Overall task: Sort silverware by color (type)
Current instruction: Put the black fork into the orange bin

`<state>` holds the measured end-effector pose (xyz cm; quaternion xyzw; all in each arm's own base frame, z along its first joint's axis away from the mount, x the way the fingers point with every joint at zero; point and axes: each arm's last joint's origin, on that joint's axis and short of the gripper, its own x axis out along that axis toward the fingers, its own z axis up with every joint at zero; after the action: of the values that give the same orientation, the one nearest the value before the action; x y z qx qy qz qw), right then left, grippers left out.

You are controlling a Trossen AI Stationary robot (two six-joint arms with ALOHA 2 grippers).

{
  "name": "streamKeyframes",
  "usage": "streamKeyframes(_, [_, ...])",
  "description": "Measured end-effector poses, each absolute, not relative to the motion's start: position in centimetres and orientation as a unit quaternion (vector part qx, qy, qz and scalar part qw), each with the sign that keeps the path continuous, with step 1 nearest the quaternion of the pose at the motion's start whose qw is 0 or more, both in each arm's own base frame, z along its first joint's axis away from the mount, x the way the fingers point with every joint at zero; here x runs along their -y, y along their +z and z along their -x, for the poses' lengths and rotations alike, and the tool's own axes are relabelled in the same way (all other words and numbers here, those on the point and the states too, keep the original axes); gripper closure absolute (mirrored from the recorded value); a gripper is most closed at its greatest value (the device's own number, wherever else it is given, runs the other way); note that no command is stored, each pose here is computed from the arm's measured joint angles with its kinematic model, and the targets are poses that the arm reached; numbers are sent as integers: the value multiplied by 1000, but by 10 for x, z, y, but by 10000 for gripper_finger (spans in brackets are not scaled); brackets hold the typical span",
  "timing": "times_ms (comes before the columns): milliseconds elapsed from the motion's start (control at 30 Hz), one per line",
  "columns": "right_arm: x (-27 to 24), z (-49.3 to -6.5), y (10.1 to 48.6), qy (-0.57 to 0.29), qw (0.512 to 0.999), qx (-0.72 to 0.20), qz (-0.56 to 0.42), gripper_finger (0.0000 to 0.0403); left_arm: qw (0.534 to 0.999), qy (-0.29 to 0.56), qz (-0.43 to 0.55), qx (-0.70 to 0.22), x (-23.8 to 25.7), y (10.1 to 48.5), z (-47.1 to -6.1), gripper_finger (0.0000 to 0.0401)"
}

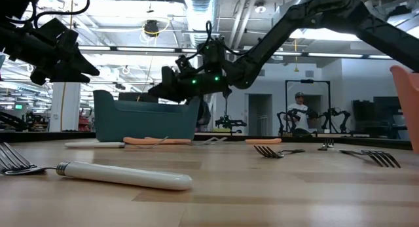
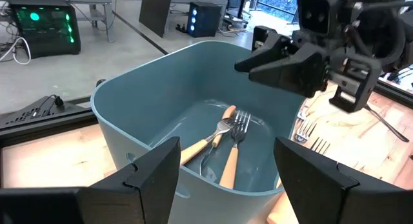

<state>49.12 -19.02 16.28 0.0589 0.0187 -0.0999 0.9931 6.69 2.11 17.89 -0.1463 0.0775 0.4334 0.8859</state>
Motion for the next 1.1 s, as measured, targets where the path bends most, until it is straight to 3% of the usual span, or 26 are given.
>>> streamKeyframes(200, [185, -485, 207, -87, 996, 12, -30, 239, 886, 433, 147, -78, -21, 179, -67, 166])
streamKeyframes(333, [178, -470, 253, -53, 998, -22, 3, 238, 888, 429, 149, -79, -21, 179, -67, 166])
streamKeyframes(767, [134, -347, 411, -12, 987, -93, 129, 243, 889, 424, 152, -80, -21, 179, -67, 166])
streamKeyframes(933, [122, -293, 438, -32, 983, -141, 117, 243, 889, 424, 153, -79, -21, 179, -67, 166])
streamKeyframes(1100, [116, -252, 437, -42, 971, -231, 53, 243, 889, 424, 153, -80, -21, 179, -67, 166])
